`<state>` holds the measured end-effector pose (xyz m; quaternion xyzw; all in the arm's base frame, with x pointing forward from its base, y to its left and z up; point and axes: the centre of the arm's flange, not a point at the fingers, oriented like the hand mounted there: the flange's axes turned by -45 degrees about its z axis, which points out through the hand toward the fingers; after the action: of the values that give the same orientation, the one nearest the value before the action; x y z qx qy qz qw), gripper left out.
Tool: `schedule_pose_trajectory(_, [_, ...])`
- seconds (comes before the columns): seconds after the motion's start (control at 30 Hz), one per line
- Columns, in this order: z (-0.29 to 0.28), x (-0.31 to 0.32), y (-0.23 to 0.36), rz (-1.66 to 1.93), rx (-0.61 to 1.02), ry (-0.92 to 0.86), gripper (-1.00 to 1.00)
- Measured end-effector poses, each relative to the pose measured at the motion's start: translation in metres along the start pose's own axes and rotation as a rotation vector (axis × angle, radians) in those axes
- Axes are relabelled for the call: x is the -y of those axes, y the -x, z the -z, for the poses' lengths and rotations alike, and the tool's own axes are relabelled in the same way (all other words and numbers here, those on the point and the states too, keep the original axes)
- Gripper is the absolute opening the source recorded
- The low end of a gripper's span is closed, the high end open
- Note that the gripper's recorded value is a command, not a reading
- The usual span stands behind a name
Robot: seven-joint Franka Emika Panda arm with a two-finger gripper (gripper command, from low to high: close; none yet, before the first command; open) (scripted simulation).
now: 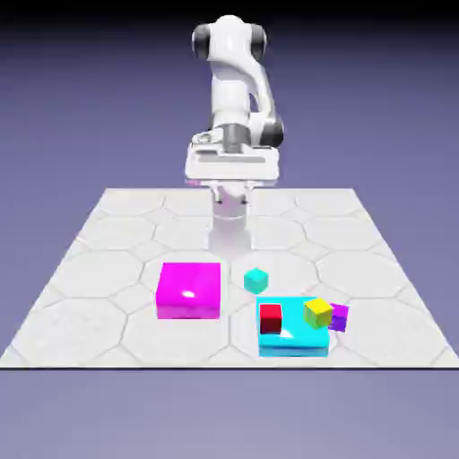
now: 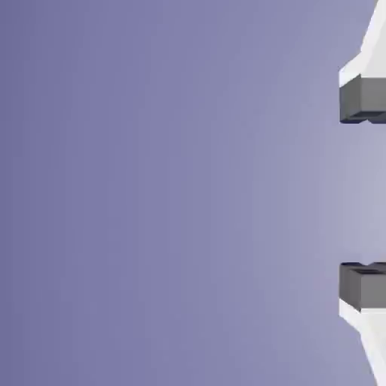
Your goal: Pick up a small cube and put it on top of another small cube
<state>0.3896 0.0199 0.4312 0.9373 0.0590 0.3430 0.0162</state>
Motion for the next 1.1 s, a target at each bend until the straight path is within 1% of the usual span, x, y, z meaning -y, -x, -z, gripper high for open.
schedule_pose_trajectory(0.13, [-0.058,0.051,0.064,0.226,0.314,-0.044,0.00])
schedule_pose_trajectory(0.23, [-0.087,0.083,0.122,0.395,0.546,-0.088,0.00])
schedule_pose_trajectory(0.33, [-0.103,0.108,0.183,0.565,0.773,-0.142,0.00])
schedule_pose_trajectory(0.43, [-0.106,0.125,0.241,0.722,0.977,-0.198,0.00])
schedule_pose_trajectory(0.6, [-0.124,0.121,0.256,0.719,0.975,-0.188,0.00])
schedule_pose_trajectory(0.8, [-0.147,0.119,0.290,0.723,0.976,-0.196,0.00])
schedule_pose_trajectory(0.83, [-0.149,0.119,0.294,0.722,0.977,-0.198,-1.00])
schedule_pose_trajectory(0.9, [-0.149,0.119,0.294,0.722,0.977,-0.198,-1.00])
schedule_pose_trajectory(1.1, [-0.126,0.125,0.260,0.732,0.973,-0.190,-1.00])
